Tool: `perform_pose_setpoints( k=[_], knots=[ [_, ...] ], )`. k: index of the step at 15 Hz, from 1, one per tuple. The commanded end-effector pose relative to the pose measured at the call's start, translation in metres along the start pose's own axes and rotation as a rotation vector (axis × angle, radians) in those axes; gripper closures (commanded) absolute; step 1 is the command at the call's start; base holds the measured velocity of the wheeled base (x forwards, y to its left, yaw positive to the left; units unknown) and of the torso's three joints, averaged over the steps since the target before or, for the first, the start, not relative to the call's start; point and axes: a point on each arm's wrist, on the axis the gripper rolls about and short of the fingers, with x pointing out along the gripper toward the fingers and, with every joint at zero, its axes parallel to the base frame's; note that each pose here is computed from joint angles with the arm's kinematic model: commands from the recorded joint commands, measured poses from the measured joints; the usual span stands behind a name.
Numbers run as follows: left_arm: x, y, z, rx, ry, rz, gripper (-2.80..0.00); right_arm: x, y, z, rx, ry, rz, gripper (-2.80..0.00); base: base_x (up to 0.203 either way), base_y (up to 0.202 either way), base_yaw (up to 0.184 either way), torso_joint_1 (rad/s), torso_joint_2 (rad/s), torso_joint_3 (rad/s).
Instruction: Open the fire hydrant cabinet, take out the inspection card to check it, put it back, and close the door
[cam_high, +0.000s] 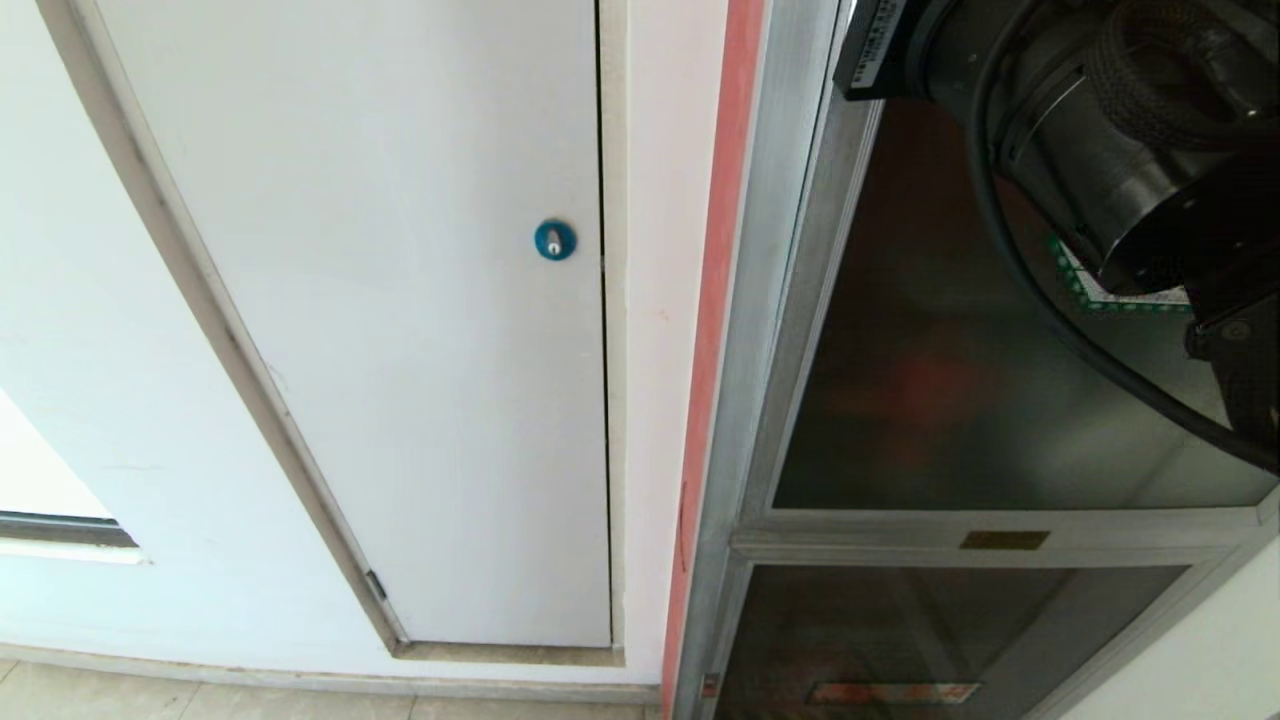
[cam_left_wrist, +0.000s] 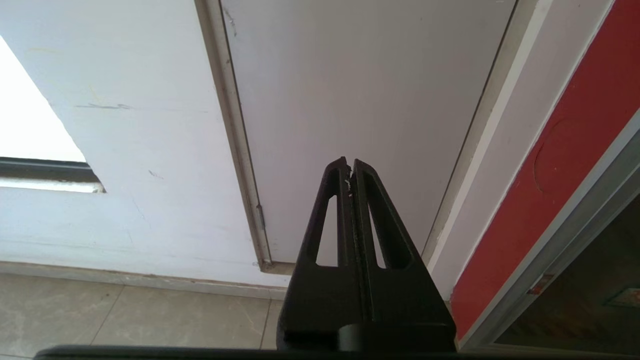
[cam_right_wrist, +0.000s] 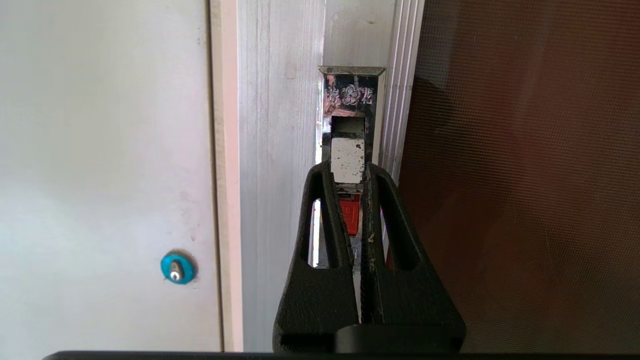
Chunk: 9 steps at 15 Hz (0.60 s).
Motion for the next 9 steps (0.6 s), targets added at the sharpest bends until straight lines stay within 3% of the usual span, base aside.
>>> perform_pose_setpoints(
  k=[1,9],
  knots=[
    [0.001,0.0,-0.006,0.0,0.021,0.002,0.0,-0.005,-0.007,0.009,0.013,-0.017,-0.011,0.0,0.0,0.0,0.0,0.0,0.0,0.0],
    [0.001,0.0,-0.005,0.0,0.02,0.002,0.0,-0.017,-0.011,0.019,0.026,-0.014,-0.011,0.0,0.0,0.0,0.0,0.0,0.0,0.0]
  ],
)
